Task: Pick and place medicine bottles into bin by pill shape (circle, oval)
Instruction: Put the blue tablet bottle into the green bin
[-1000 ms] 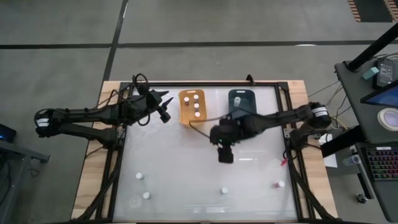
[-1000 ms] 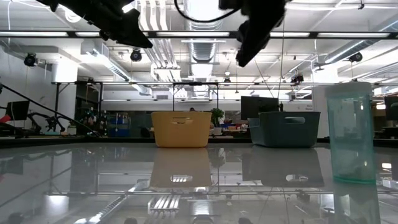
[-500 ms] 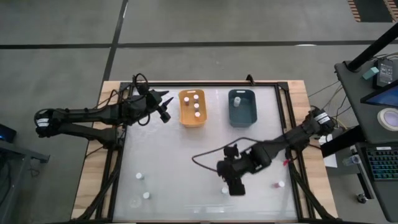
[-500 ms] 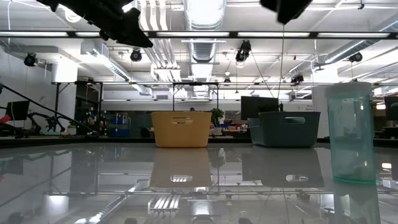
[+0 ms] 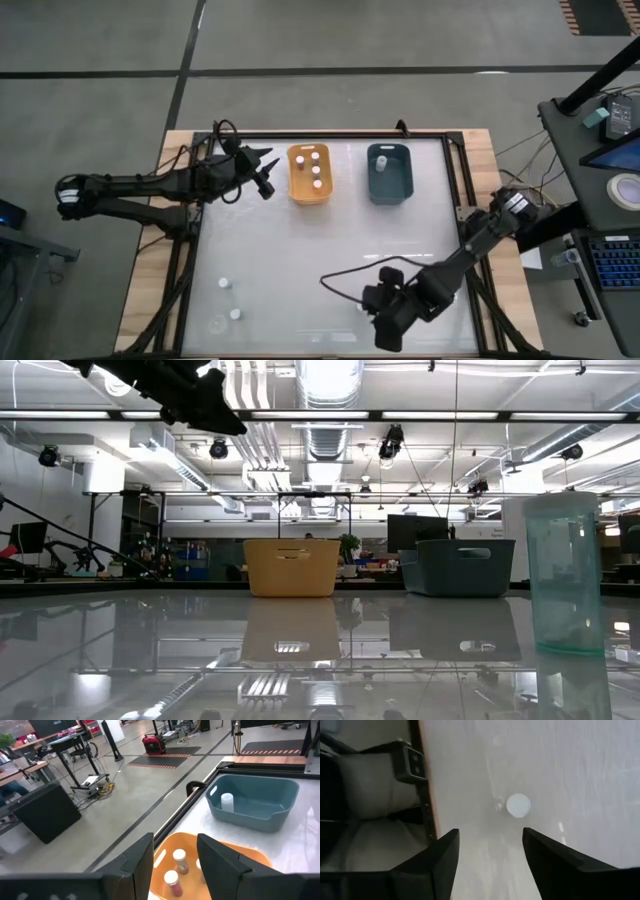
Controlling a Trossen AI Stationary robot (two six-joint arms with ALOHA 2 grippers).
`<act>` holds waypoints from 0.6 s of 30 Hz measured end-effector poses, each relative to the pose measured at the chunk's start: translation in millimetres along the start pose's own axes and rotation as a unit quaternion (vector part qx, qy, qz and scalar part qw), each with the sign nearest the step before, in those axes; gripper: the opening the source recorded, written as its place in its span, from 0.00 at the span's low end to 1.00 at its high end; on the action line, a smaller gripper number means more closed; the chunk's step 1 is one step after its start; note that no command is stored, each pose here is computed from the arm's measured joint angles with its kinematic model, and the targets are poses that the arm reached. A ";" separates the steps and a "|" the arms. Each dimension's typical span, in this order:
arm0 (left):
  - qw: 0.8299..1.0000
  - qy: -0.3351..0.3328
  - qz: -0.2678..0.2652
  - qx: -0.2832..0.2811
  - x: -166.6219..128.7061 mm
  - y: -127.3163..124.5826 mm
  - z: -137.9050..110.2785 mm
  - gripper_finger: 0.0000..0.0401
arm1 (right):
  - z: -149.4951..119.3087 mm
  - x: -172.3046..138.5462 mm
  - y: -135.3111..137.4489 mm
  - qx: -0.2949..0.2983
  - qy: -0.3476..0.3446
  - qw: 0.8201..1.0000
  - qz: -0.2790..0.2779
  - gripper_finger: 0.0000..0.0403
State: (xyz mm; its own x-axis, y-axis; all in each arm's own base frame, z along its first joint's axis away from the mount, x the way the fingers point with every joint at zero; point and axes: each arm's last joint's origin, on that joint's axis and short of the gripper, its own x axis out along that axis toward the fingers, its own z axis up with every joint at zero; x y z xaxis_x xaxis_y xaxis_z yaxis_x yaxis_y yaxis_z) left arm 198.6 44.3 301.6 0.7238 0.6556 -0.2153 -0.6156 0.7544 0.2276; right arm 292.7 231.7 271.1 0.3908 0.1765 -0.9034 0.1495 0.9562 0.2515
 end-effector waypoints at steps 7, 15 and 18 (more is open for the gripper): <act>1.000 -0.003 0.001 0.016 -0.3 0.3 1.7 0.34 | -2.9 27.4 -1.7 -0.035 0.031 0.998 -0.035 0.62; 0.999 -0.025 0.004 0.028 -0.5 1.0 6.8 0.34 | 3.5 47.6 -8.8 -0.076 0.031 0.994 -0.067 0.71; 0.999 -0.025 0.004 0.038 -1.0 1.3 6.7 0.34 | 5.7 55.1 -12.7 -0.085 0.032 0.993 -0.080 0.70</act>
State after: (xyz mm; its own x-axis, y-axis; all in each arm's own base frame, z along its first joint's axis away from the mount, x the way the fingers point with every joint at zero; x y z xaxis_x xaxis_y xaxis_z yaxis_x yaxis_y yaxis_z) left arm 199.2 44.4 308.5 0.7344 0.6582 -0.1659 -0.5978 0.7429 0.3010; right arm 317.5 227.9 220.1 0.3146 0.0282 -0.9488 0.0468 0.9979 0.0452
